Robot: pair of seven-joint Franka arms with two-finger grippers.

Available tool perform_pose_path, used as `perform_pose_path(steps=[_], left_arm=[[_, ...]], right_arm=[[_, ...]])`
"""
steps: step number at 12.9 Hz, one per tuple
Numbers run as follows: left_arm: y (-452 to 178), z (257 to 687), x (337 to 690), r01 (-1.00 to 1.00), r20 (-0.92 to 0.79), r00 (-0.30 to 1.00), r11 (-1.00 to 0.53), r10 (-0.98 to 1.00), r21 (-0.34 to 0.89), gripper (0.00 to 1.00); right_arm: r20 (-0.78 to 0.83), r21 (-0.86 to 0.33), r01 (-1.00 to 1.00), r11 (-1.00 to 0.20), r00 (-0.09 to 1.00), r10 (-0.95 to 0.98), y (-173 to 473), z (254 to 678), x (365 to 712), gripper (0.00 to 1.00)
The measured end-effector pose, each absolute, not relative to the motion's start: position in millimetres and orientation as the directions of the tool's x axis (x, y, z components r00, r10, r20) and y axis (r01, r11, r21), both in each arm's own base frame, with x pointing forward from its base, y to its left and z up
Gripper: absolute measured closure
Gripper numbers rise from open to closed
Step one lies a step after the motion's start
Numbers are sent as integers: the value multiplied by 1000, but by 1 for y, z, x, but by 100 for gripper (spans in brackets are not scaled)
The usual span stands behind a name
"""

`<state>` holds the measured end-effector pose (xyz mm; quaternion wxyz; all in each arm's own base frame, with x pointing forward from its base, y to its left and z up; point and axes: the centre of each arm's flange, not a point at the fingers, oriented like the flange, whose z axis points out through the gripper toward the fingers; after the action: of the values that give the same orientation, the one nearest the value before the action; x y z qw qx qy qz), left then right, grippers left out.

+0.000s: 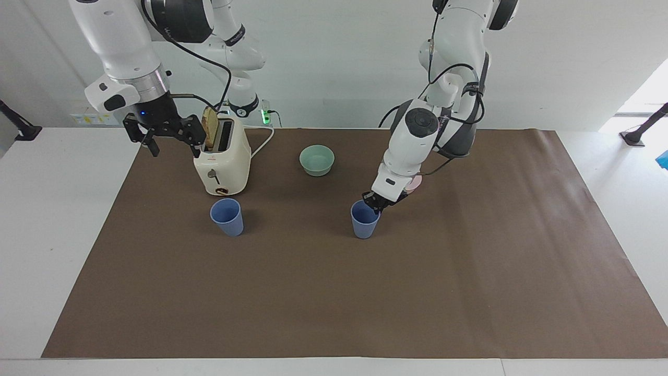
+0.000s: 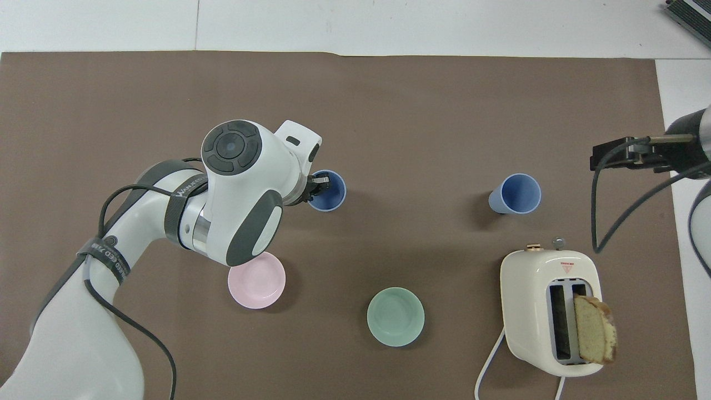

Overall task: Stack blue cups with both arms
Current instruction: 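Carry the blue cup with the left gripper toward the table center, then release the cup and withdraw the left gripper while the right gripper reaches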

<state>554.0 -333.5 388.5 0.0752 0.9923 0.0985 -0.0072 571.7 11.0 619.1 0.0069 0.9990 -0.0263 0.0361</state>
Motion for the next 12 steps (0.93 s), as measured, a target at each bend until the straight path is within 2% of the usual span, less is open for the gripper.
perform_pose_path(steps=[1,4,6,8,12], left_arm=[[-333,388,554,196,-29,981,-970,194,147,88],[-328,388,557,186,-9,982,-974,187,126,52],[-317,390,563,177,18,984,-980,180,95,22],[-304,396,570,170,36,984,-982,174,78,0],[-245,438,579,62,30,998,-997,63,36,0]], right_arm=[[73,12,-53,-999,996,-52,11,619,572,0],[73,12,-53,-999,996,-52,11,619,572,0],[68,13,-39,-999,997,-38,12,617,572,0],[45,17,8,-1000,999,9,7,603,571,0],[103,18,45,-999,994,47,8,561,587,0]])
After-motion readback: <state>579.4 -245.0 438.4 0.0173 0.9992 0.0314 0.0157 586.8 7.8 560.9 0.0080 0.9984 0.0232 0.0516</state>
